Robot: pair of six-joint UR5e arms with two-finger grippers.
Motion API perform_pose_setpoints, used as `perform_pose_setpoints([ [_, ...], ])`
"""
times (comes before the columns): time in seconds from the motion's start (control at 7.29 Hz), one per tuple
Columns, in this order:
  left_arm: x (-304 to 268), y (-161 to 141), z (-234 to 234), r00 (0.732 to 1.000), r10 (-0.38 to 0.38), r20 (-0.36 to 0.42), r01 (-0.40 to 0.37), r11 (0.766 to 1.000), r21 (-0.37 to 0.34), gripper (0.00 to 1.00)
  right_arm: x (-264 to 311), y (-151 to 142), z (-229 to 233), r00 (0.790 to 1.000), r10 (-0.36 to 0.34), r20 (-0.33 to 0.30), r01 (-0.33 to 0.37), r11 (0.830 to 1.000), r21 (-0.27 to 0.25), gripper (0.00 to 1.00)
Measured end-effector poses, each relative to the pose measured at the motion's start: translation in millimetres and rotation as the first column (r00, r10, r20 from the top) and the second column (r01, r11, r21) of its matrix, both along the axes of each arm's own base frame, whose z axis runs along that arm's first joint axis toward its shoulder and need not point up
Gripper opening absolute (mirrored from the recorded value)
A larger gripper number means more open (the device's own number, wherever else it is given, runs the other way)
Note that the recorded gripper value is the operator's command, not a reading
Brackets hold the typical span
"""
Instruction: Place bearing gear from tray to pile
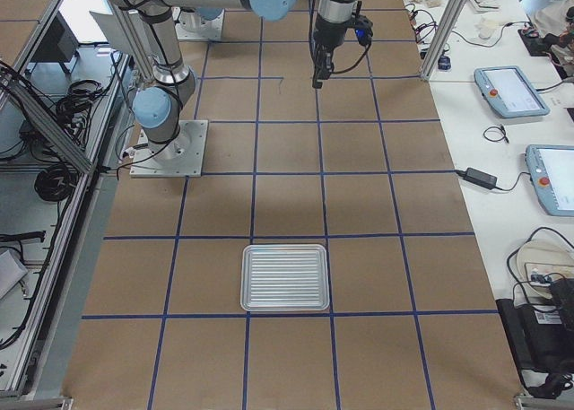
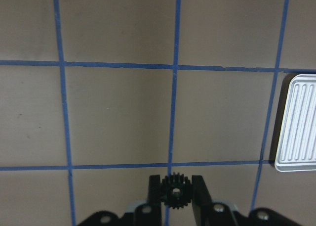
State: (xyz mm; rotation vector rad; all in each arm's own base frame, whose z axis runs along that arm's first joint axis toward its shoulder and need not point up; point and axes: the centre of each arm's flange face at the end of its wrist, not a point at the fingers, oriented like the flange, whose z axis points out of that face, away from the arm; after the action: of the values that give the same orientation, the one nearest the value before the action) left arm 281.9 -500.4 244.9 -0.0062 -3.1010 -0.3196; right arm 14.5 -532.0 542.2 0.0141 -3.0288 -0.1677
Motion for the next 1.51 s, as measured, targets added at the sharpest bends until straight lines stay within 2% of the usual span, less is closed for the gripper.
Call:
perform_pose_setpoints([
  [0.14,12,12,-13,1.000,0.018,-0.017,-0.018,1.000,0.015,0.00,58,-3,-10,0.996,-0.073,0.055,0.074,0.997,-0.001,0.11],
  [0.27,17,18,-22,0.999,0.029,-0.028,-0.028,0.999,0.027,0.00,111,-7,-29,0.986,-0.124,0.115,0.121,0.992,0.033,0.10],
  [0.41,20,21,-29,0.999,0.034,-0.037,-0.033,0.999,0.036,0.00,163,-10,-55,0.983,-0.110,0.145,0.100,0.992,0.076,0.11],
  [0.55,21,21,-36,0.998,0.037,-0.046,-0.035,0.998,0.044,0.00,220,-12,-87,0.987,-0.053,0.151,0.040,0.995,0.086,0.11],
  [0.69,21,21,-43,0.998,0.039,-0.054,-0.037,0.998,0.050,0.00,272,-14,-122,0.988,-0.021,0.153,0.012,0.998,0.059,0.13],
  [0.82,21,20,-49,0.997,0.040,-0.060,-0.037,0.998,0.055,0.54,317,-16,-164,0.987,-0.027,0.159,0.026,1.000,0.009,0.14],
  [0.96,20,17,-54,0.997,0.042,-0.069,-0.038,0.998,0.054,1.00,348,-13,-199,0.985,-0.029,0.172,0.036,0.999,-0.035,0.15],
  [1.24,15,10,-56,0.993,0.061,-0.099,-0.059,0.998,0.027,1.00,368,0,-245,0.981,-0.007,0.195,0.025,0.996,-0.091,0.22],
  [1.51,4,-6,-37,0.995,0.058,-0.077,-0.058,0.998,-0.004,1.00,370,4,-258,0.977,0.007,0.211,0.022,0.991,-0.133,0.40],
])
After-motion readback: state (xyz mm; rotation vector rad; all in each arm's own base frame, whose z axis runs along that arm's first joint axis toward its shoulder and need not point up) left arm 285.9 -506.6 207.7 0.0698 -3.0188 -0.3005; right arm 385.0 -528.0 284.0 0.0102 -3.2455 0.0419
